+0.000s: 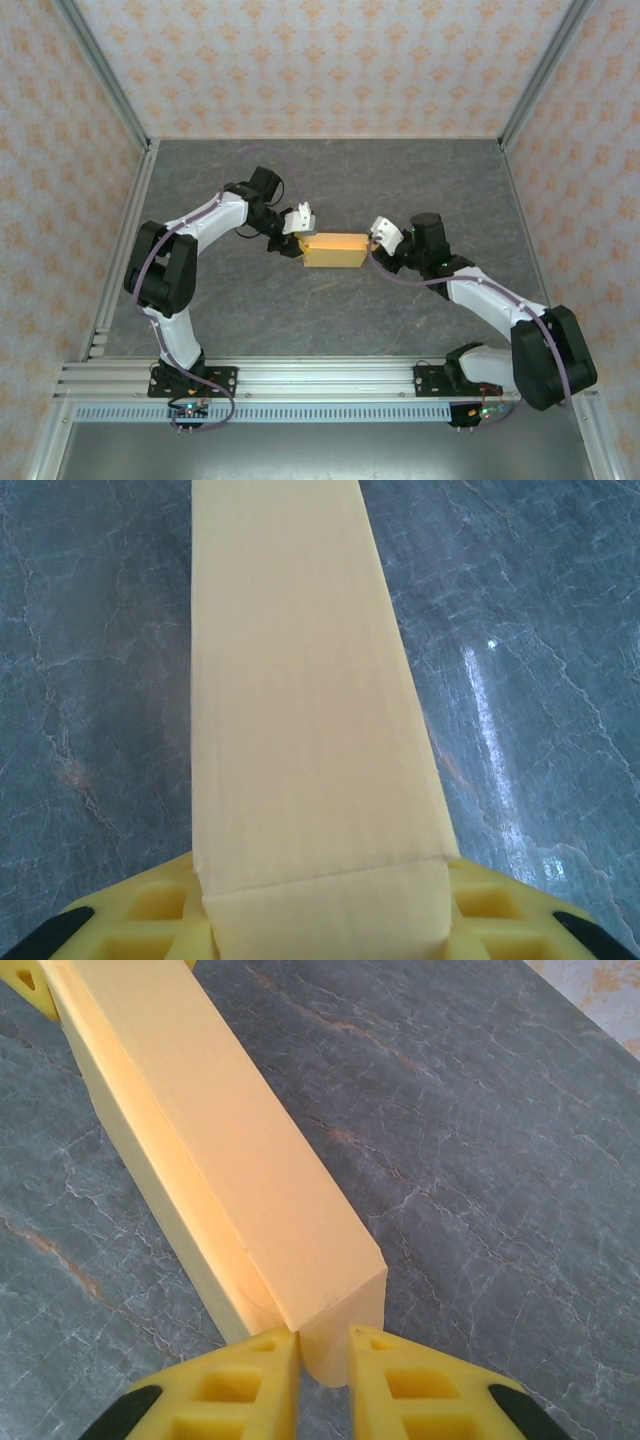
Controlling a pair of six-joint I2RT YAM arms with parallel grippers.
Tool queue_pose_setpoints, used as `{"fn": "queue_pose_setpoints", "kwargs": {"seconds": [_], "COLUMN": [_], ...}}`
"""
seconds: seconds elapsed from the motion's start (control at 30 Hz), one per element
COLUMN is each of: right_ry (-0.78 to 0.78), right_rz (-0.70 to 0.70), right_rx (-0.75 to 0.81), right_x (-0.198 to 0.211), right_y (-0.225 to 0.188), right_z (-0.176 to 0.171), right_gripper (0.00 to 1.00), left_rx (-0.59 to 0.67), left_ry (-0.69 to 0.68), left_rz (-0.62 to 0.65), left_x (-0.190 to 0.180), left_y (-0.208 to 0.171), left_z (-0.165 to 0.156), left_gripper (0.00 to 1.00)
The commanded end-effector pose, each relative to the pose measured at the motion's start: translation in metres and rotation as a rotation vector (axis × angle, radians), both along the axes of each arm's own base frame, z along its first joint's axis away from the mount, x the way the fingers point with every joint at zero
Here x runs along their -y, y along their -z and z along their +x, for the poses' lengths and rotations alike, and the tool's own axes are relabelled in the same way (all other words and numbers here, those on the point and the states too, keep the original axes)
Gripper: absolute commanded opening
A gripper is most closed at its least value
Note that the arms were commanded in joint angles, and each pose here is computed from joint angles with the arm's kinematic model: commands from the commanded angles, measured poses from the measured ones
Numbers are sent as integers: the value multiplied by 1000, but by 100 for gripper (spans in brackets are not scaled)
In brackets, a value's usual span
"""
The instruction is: Fold the paper box
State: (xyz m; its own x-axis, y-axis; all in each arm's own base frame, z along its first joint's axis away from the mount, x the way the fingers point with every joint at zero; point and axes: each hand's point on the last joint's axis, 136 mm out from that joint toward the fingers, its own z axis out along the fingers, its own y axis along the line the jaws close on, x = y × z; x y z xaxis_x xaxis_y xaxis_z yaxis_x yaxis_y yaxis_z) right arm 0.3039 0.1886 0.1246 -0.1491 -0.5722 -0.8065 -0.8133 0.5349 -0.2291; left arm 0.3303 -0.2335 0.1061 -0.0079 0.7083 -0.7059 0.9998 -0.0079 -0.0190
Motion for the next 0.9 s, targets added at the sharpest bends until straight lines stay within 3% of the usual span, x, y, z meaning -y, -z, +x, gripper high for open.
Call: {"fn": "queue_pose_setpoints", "kwargs": {"seconds": [0.0,0.2,0.57,0.87], "right_ry": [-5,-1,19,132], "right_rz": [7,24,33,33], "right_rx": [40,47,43,-67], "right_x": [-5,-8,-5,-6], "right_y": [-10,-6,-15,-24], "right_z": [10,15,13,18], "right_gripper": [19,19,1,0], "left_rx": [4,4,23,22], "left_ry": [14,17,-14,-59], "left_rz": [2,4,18,49], "left_x": [0,0,0,2], "left_y": [-4,-4,-1,3], "left_z": [1,0,6,13], "left_gripper": [31,31,31,37]}}
